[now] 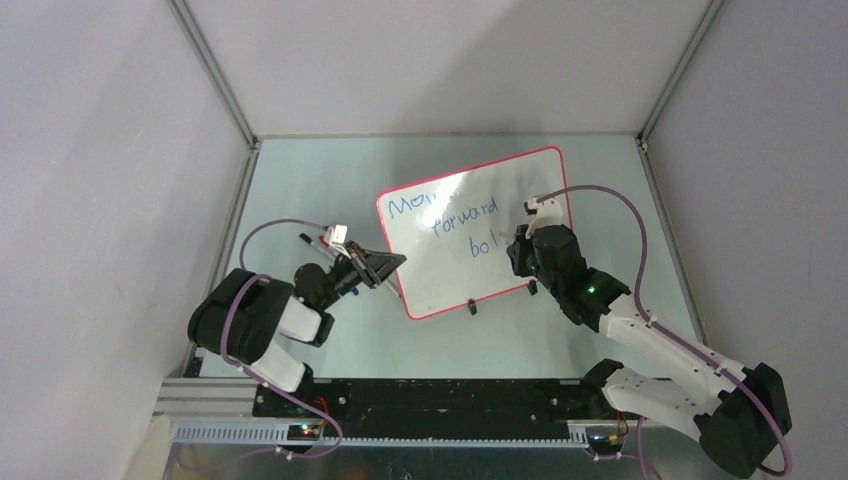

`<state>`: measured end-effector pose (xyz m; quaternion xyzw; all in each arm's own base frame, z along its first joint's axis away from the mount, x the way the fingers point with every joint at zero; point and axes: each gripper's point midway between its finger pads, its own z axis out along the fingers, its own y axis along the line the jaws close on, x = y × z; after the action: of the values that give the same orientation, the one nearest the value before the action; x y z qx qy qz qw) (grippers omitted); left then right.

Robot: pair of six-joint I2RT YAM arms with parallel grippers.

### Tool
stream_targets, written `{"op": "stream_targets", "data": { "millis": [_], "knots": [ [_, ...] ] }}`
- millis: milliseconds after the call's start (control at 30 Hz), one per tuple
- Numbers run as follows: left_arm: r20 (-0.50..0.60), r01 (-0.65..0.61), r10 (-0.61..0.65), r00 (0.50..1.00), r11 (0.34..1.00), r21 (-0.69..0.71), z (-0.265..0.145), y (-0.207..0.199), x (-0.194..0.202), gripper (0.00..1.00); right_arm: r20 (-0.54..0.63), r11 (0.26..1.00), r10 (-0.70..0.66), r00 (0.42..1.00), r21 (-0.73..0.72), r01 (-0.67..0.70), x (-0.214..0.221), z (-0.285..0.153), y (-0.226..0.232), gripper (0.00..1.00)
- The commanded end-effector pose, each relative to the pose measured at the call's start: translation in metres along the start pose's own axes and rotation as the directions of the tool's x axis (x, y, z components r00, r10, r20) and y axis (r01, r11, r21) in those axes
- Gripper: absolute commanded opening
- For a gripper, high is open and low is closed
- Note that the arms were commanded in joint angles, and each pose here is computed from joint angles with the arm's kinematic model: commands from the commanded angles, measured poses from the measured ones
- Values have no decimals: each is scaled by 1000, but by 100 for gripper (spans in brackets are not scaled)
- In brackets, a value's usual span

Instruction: Write a sentence on the whiteboard

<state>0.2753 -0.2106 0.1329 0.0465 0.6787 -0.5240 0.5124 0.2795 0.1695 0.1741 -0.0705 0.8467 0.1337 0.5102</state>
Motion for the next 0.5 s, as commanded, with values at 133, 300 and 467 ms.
{"op": "stream_targets", "data": {
  "millis": [133, 300, 467],
  "knots": [
    [36, -74, 74, 997, 997, -11, 3, 3, -7, 0, 64, 999, 35, 997, -19, -34, -15, 1, 8, 0],
    [38, -75, 75, 996, 997, -11, 3, 2, -7, 0, 71, 999, 23, 997, -23, -21, -15, 0, 11, 0],
    [40, -76, 76, 996, 997, -13, 3, 3, -8, 1, 68, 1000, 2, 998, -24, -1, -13, 2, 15, 0]
  ]
}}
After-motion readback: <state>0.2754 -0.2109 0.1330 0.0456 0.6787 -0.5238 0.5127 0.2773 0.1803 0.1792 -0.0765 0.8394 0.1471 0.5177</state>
